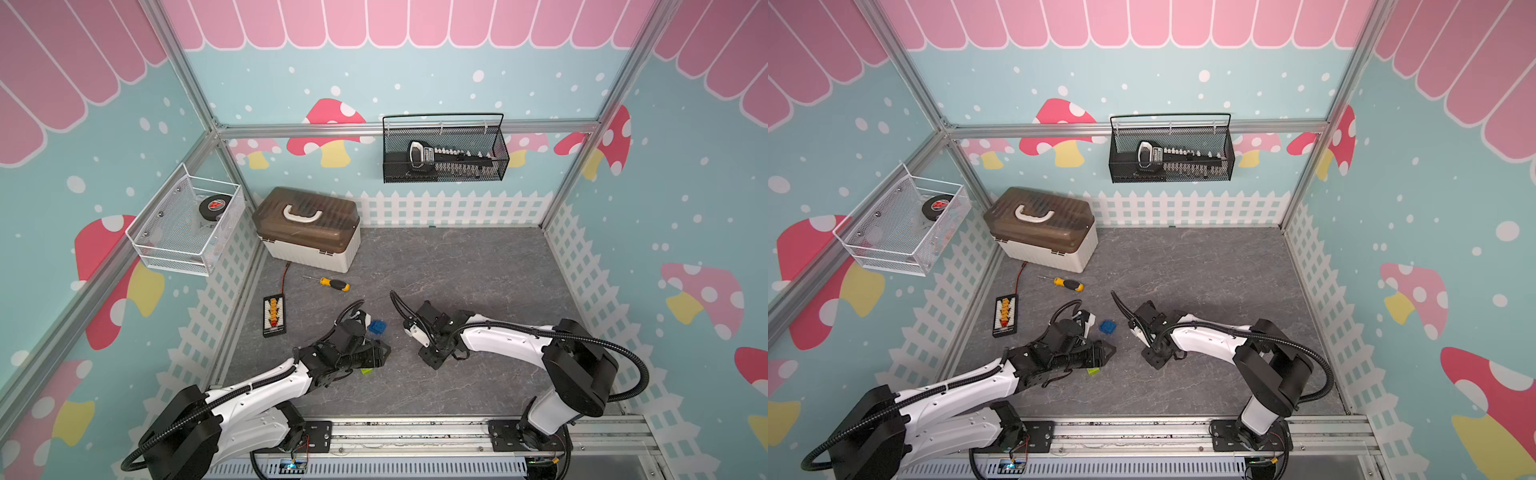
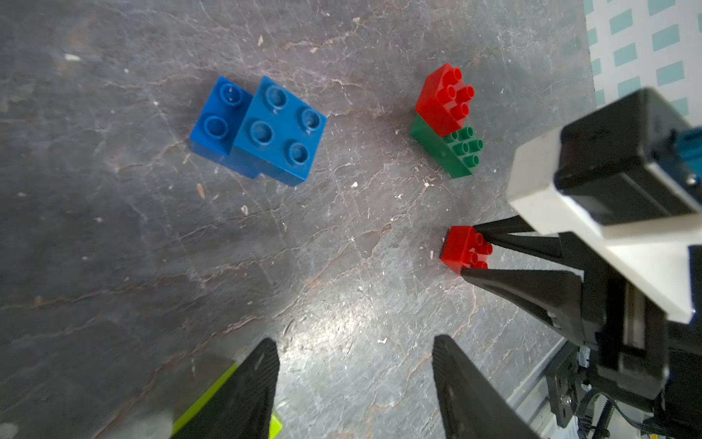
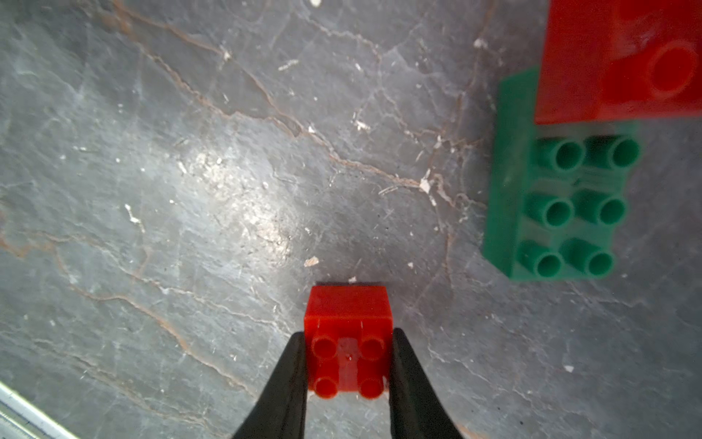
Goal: Assemble the letter y with lego
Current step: Pick up the lego brick from the center of the board.
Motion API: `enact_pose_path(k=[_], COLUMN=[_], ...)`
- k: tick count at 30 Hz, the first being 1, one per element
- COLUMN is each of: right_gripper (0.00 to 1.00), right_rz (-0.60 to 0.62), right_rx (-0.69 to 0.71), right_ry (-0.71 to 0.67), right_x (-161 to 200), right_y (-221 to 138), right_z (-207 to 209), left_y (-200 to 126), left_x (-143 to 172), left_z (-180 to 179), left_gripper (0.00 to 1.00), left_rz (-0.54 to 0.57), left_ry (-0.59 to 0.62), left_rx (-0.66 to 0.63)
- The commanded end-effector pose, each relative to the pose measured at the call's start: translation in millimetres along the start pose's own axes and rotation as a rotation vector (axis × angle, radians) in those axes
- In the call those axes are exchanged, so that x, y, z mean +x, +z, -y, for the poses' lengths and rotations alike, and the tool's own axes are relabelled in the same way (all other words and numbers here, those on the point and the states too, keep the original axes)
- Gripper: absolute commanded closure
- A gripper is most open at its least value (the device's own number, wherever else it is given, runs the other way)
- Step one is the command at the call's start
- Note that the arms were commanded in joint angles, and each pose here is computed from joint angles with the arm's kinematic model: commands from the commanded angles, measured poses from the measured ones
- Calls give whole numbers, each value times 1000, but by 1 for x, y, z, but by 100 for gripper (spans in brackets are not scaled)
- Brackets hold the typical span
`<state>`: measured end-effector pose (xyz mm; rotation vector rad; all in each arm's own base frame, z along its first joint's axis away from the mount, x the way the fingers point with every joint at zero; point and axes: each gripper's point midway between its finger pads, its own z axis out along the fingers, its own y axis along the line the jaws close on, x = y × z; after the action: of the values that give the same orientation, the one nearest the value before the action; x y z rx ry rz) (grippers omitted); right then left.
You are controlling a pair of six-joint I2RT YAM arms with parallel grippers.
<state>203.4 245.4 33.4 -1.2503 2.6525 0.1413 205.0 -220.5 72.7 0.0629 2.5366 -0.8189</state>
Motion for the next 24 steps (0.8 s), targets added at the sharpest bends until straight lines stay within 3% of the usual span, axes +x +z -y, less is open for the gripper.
enact_pose_path(k=[1, 6, 10, 13, 20, 24], right_gripper=[71, 68, 59, 59, 73, 74], right_rz=[-13, -36, -41, -50, -52, -32], right_rx=[1, -2, -11, -20, -19, 23], right_ry=[-35, -25, -15, -15, -24, -39], right_x=[0, 4, 5, 6, 6, -2], right_y=[-7, 1, 6, 8, 7, -8], right_z=[-1, -2, -4, -5, -5, 5], left_y=[-2, -3, -4, -5, -5, -5], left_x=[-4, -4, -3, -3, -3, -3], left_z=[1, 0, -1, -2, -4, -3], left_gripper=[34, 34, 34, 34, 34, 34], left_rz=[31, 36, 36, 40, 43, 42], left_ry=[-3, -5, -5, -4, -5, -7], left_rx=[3, 2, 0, -4, -8, -7])
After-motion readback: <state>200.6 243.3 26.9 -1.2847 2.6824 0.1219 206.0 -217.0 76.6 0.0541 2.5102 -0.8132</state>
